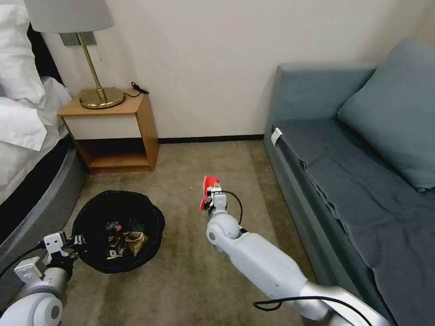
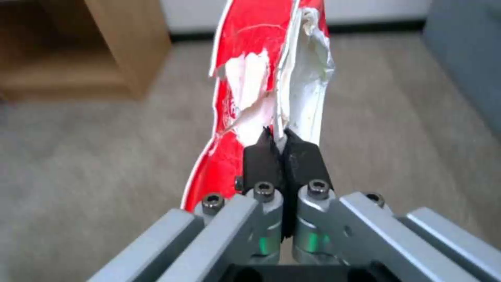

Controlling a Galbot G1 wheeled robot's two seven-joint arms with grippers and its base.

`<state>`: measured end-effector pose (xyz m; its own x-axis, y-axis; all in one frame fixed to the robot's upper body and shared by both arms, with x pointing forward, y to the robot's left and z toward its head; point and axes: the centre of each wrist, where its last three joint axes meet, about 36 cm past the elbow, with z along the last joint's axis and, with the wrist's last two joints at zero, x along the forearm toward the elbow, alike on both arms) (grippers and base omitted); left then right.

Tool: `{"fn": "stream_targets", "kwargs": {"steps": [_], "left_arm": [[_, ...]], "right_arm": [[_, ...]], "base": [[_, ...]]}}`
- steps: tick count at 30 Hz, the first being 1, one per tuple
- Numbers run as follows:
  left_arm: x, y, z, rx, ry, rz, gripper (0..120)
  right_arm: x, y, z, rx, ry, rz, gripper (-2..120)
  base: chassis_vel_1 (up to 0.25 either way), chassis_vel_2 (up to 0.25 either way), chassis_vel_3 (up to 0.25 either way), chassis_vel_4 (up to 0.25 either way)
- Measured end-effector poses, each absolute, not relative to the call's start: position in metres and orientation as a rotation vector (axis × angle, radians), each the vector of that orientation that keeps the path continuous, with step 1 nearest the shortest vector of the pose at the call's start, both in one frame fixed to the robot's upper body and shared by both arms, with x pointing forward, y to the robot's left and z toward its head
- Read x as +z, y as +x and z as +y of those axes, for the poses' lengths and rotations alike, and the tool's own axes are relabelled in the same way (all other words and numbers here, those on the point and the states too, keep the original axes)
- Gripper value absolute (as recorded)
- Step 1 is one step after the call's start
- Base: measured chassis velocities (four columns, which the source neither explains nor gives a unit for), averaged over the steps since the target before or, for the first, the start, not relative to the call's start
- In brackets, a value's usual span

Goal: Pick up the trash bin, then pick up the garbage on the floor and place it into the trash bin.

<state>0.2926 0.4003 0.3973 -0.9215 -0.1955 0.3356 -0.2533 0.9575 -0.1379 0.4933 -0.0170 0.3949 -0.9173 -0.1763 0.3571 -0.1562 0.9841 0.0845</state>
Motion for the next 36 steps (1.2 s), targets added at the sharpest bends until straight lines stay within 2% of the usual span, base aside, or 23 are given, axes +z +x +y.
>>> {"fn": "stream_targets", "kwargs": {"steps": [8,14,20,26,36], "left_arm": [[0.401,0.292,0.385,0.3,0.291,-2.768,1],[0.401,0.289,0.374,0.332,0.275,-2.753,1],[0.401,0.283,0.359,0.373,0.252,-2.736,1],[0.396,0.278,0.343,0.423,0.229,-2.709,1],[0.396,0.278,0.33,0.457,0.204,-2.694,1]], "right_arm": [[0.452,0.455,-0.031,-0.171,0.538,-2.982,0],[0.464,0.435,-0.04,-0.14,0.773,-3.059,0],[0.446,0.409,-0.058,-0.033,1.006,-3.028,0],[0.416,0.387,-0.067,0.025,1.122,-2.961,0],[0.39,0.363,-0.066,0.099,1.263,-2.885,0]], "base": [[0.0,0.0,0.0,0.0],[0.0,0.0,0.0,0.0],[0.0,0.0,0.0,0.0],[0.0,0.0,0.0,0.0],[0.0,0.0,0.0,0.0]]}}
